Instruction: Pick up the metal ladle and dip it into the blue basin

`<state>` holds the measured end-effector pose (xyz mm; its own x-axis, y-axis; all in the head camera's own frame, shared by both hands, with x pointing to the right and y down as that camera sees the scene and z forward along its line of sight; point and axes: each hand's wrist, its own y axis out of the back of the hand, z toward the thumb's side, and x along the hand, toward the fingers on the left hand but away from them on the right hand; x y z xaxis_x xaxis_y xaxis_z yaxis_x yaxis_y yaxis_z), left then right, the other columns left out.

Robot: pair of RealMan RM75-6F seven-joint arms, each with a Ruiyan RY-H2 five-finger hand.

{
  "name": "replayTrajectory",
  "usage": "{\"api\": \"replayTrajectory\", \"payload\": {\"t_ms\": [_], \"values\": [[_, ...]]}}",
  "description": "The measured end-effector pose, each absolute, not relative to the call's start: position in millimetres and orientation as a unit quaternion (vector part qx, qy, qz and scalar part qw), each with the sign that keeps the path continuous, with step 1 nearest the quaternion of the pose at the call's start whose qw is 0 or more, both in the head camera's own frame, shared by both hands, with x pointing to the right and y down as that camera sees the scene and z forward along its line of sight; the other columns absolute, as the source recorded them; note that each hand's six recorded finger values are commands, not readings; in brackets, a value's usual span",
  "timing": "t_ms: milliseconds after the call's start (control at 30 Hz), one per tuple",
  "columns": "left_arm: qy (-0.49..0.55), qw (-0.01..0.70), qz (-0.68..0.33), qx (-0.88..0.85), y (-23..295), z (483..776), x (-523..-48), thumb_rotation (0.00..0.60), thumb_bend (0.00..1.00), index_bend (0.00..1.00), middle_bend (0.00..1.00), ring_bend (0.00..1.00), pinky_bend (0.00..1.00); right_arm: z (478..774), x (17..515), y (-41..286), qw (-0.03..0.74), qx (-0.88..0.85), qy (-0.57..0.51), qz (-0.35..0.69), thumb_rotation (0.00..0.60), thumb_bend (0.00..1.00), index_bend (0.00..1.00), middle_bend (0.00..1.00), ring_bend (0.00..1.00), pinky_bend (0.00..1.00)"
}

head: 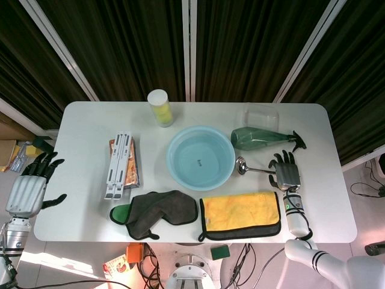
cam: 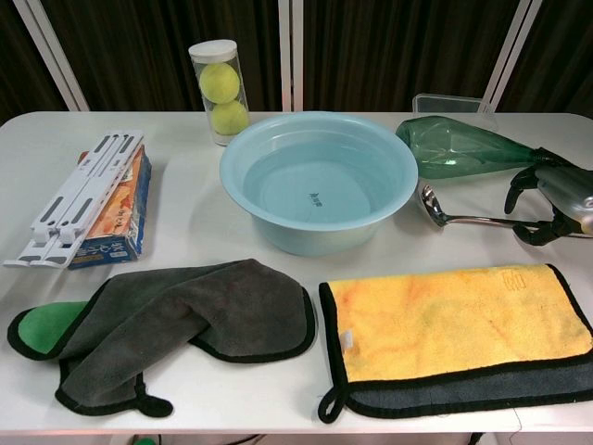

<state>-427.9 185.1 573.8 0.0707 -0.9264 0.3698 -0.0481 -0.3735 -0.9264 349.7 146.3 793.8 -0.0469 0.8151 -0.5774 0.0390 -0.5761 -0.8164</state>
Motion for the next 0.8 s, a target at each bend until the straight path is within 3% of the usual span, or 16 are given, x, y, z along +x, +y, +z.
{"api": "replayTrajectory", "payload": {"t_ms": [800], "values": [[0.395, 0.391, -0.554, -0.620, 186.2, 575.7, -425.8, 0.600, 0.07, 0.20, 0.12, 0.06, 0.24, 797.7, 351.7, 149.6, 0.310, -0.606, -0.345, 0.646, 0.600, 0.40, 0.51, 0.15, 0.00, 0.00]]}}
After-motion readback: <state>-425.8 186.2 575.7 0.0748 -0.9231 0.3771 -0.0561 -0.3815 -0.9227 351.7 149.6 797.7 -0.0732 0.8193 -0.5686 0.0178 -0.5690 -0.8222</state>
